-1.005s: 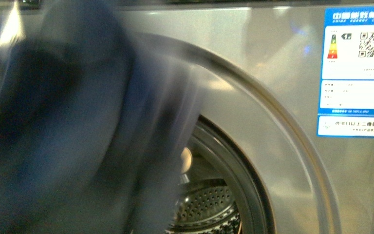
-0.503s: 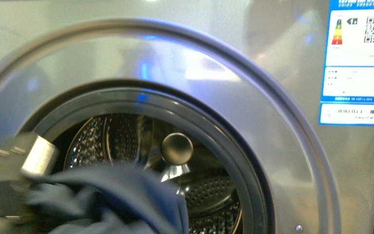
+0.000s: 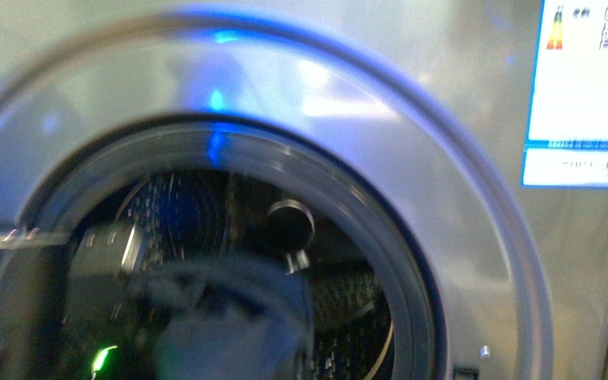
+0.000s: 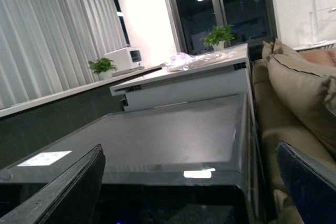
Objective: Put clothes into washing machine
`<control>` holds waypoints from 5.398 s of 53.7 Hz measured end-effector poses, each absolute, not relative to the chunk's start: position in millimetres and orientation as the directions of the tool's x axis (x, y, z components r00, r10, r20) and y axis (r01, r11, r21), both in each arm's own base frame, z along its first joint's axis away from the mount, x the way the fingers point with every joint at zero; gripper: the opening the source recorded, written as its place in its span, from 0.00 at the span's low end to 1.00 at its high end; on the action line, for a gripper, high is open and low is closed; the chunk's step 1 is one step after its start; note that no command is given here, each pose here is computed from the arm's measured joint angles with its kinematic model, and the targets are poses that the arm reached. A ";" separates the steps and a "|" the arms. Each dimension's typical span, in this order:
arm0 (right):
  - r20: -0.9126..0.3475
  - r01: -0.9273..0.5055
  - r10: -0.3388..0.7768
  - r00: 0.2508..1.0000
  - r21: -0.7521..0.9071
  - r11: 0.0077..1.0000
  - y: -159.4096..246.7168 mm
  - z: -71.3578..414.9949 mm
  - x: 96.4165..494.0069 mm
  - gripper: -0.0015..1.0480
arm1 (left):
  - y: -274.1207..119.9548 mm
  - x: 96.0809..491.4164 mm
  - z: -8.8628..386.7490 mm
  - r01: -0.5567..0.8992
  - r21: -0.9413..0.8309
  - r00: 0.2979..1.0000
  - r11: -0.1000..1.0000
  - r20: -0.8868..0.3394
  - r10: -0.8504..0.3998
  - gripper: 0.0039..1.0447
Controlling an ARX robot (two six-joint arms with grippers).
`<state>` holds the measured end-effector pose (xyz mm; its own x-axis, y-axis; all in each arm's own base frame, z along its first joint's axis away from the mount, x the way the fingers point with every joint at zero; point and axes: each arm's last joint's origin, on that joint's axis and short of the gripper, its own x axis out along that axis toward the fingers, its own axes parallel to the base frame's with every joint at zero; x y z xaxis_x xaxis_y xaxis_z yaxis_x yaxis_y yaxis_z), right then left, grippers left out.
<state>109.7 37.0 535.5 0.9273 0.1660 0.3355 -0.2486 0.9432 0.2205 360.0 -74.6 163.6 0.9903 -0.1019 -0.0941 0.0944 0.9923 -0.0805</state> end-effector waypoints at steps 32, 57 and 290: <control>0.016 -0.032 0.032 0.999 0.006 0.999 4.4 315.2 96.5 0.14 | -100.7 439.9 140.8 0.039 -0.063 0.992 0.997 -0.118 -0.046 0.12; 0.000 -0.002 0.002 1.000 0.003 1.000 0.3 231.5 97.6 0.02 | -113.2 482.2 119.2 -0.027 -0.061 0.992 0.998 -0.127 0.019 0.12; -0.002 -0.001 0.001 1.000 0.002 1.000 0.2 164.8 97.6 0.02 | -0.1 96.9 169.1 -0.001 -0.006 1.000 1.000 0.014 0.001 0.03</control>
<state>97.6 0.2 164.8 1.0000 0.0008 -0.0021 -0.0008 1.0000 0.0025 96.9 -0.1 169.1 0.9999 0.0011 0.0143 -0.0011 1.0000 -0.0063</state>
